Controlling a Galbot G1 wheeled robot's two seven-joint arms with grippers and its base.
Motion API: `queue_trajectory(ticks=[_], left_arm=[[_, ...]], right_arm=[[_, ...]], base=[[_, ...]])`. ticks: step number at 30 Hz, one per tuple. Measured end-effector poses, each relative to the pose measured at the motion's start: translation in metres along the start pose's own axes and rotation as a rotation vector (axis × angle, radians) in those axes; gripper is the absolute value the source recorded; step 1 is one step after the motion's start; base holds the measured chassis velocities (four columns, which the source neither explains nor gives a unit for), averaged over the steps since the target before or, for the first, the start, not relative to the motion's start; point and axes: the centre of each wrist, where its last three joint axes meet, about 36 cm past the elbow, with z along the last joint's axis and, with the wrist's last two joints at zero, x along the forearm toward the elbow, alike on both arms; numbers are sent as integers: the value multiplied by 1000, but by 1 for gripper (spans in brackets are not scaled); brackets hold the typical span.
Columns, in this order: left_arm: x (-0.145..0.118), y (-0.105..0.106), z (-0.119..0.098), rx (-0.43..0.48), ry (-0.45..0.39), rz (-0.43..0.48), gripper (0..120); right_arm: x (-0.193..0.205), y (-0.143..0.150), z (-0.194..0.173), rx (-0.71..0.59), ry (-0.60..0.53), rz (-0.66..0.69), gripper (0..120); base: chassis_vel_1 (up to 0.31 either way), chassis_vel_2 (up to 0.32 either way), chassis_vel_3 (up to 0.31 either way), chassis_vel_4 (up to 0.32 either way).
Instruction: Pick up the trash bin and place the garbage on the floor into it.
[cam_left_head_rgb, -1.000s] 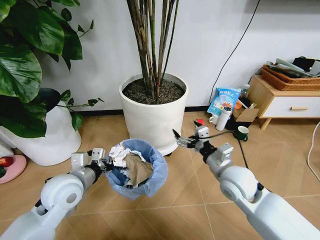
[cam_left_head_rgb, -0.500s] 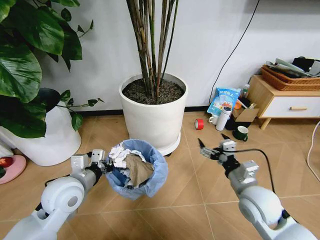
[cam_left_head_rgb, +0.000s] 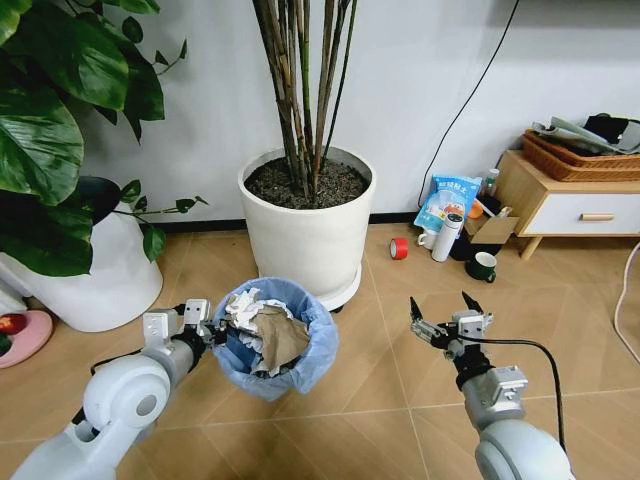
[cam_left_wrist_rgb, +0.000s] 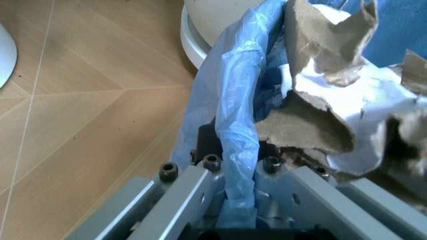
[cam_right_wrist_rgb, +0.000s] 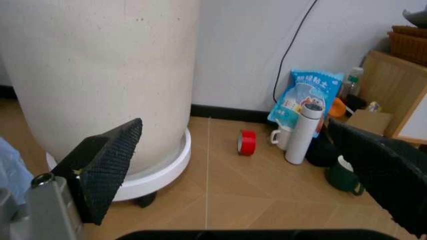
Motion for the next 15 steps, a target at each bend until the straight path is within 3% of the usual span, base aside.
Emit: queue_trajectory(ticks=[15], left_arm=[[0,-2,0,7,-10,1,0]], right_arm=[[4,3,2,-3,3,-11,100]], base=[[56,29,-61,-30]])
